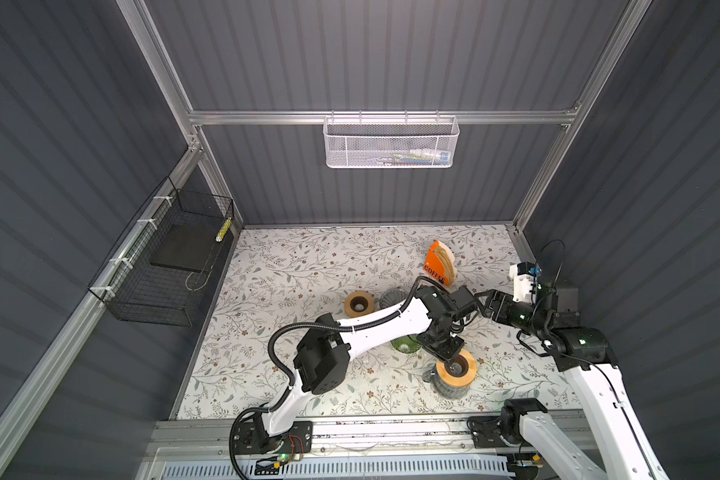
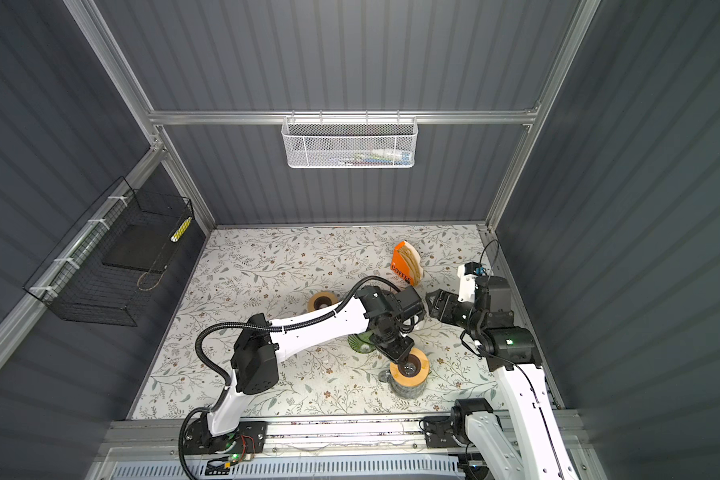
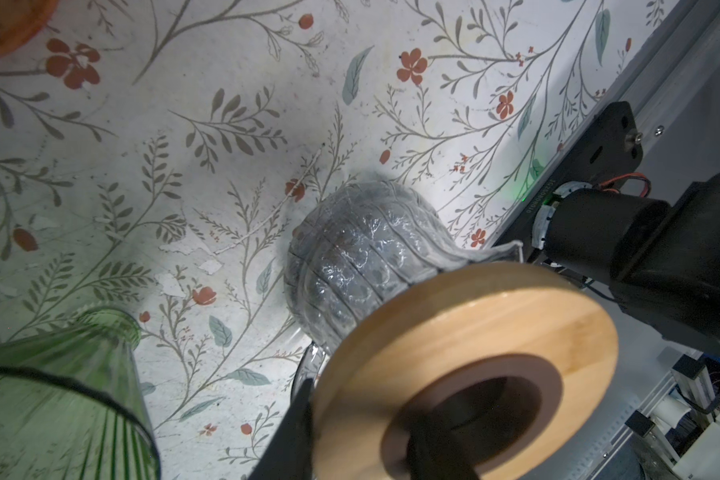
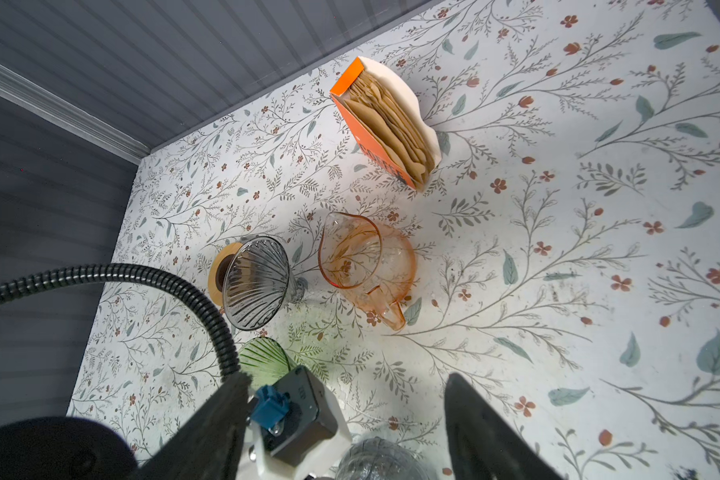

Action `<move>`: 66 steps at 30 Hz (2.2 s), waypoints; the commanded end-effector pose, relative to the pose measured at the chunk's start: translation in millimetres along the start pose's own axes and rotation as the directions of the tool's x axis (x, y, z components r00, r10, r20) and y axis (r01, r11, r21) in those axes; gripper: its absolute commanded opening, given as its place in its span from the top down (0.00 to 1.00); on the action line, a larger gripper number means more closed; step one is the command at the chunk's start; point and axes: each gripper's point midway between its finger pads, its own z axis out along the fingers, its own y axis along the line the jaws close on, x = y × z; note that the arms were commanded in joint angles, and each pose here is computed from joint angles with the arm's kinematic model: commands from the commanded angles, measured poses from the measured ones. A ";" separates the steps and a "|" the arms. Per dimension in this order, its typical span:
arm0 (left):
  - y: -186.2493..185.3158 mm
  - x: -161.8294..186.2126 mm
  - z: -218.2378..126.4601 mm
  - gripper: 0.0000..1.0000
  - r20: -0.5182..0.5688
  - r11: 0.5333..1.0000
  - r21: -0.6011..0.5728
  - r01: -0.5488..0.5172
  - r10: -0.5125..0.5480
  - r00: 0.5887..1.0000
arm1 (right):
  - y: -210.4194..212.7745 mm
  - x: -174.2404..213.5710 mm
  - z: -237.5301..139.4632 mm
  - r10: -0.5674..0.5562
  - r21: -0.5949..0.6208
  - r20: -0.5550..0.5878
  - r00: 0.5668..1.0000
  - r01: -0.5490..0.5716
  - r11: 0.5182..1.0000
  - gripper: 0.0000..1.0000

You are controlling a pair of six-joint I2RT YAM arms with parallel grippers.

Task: Place the coffee filter in the dripper
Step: 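Lower the bamboo stand onto the clear pitcher's mouth with the left gripper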

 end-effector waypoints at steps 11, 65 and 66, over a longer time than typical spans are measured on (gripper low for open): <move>-4.3 -2.7 -0.1 0.71 -0.014 0.999 -0.014 -0.037 0.036 0.999 | 0.2 -0.8 -1.0 0.006 -0.016 0.010 1.000 -0.006 1.000 0.25; 35.1 -15.5 -1.7 0.56 0.052 0.984 -0.178 0.024 -0.015 0.999 | 4.1 0.2 -4.2 0.017 -0.052 0.011 1.000 -0.016 0.999 0.25; 34.2 -16.6 -4.0 0.56 0.060 0.984 -0.176 0.024 -0.013 0.998 | 4.1 0.2 -4.2 0.016 -0.052 0.011 1.000 -0.016 0.999 0.25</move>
